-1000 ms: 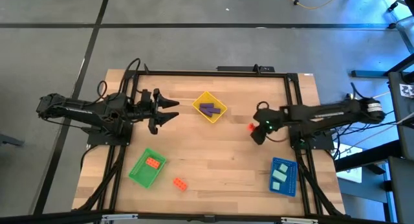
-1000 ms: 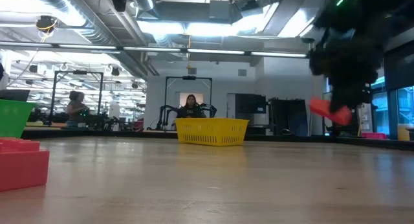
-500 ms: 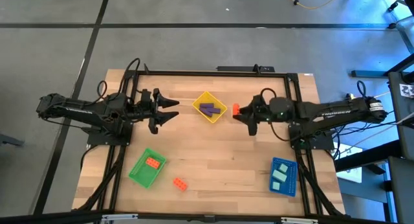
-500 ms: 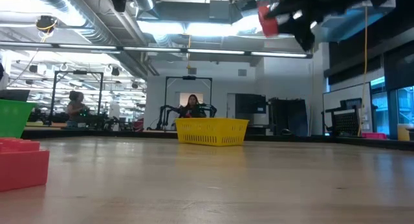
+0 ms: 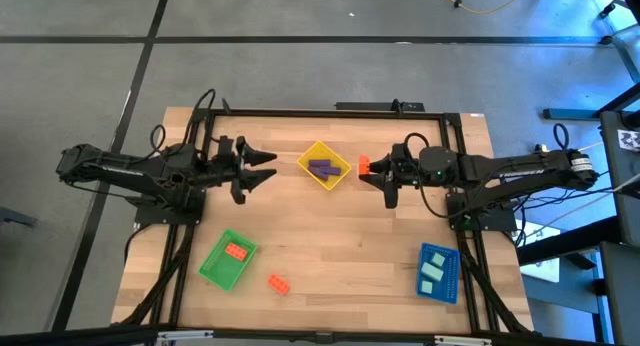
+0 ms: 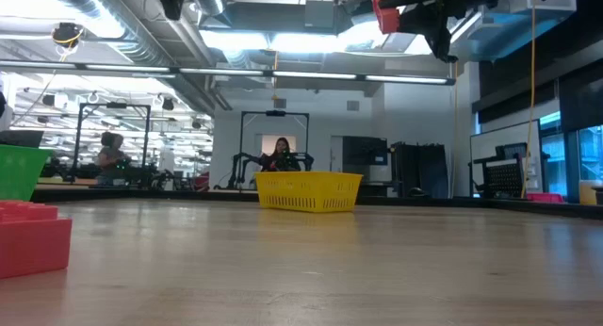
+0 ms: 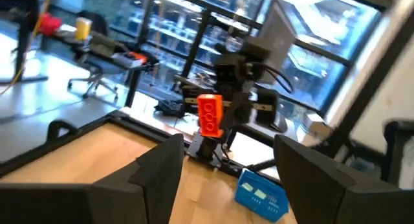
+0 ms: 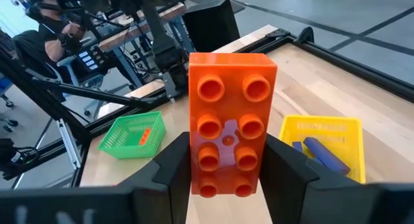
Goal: Sort & place blocks by color
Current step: Put the top orange game piece into the green bin
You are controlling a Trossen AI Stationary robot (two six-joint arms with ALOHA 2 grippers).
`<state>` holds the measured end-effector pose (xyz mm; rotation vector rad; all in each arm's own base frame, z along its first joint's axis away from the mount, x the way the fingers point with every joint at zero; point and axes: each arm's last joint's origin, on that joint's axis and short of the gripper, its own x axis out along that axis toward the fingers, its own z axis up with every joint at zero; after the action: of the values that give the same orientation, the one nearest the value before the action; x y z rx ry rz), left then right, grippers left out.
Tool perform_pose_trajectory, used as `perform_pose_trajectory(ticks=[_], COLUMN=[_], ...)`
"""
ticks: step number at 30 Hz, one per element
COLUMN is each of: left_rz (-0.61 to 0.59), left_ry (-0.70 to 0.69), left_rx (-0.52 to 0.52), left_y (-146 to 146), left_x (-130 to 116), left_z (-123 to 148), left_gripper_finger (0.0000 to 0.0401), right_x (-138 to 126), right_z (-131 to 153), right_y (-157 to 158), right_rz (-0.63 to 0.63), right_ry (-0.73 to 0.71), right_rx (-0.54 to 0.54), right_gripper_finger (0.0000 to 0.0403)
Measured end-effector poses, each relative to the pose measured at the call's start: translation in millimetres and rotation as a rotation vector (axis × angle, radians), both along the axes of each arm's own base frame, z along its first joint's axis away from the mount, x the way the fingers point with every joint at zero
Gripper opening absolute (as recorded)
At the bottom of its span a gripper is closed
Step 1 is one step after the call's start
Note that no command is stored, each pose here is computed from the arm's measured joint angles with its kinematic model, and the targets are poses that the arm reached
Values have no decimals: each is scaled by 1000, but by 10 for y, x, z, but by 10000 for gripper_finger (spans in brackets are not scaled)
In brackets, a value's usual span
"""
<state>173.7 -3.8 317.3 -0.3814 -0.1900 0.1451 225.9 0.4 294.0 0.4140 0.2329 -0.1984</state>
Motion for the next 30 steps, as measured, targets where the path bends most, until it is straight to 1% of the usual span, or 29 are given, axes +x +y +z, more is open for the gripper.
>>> perform_pose_trajectory(ticks=[2, 3, 6, 8, 10, 13, 16, 19, 24, 28, 30], left_rz=[6, -1, -43, -78, -98, -110, -117, -145, -126, -88, -78], left_ry=[21, 41, 108, 113, 154, 191, 194, 225, 237, 239, 241], left_rx=[-44, -46, -41, -34, -12, 19, 34, 56, 57, 57, 78], left_y=[5, 5, -12, -28, -40, -54, -65, -81, -82, -77, -74], left_x=[75, 129, 301, 439, 570, 779, 961, 1115, 1233, 1254, 1254], left_z=[-41, -63, -118, -79, -99, -99, -50, -68, -65, -65, -65], left_gripper_finger=[231, 231, 231, 231, 231, 231, 231, 231, 231, 231, 231], right_x=[48, 81, 213, 301, 403, 580, 738, 827, 855, 853, 852], right_z=[-13, -30, -75, -122, -143, -92, -23, 39, 61, 60, 61], right_y=[1, 3, 14, 20, 27, 52, 85, 96, 104, 128, 147], right_rz=[1, 4, 32, 43, 60, 97, 130, 141, 150, 150, 148], right_ry=[-8, -9, -41, -53, -49, -39, -33, -42, -37, -35, -35], right_rx=[1, 1, 8, 12, 16, 10, -30, -56, -71, -75, -77], right_gripper_finger=[144, 144, 144, 144, 144, 144, 144, 144, 144, 144, 144])
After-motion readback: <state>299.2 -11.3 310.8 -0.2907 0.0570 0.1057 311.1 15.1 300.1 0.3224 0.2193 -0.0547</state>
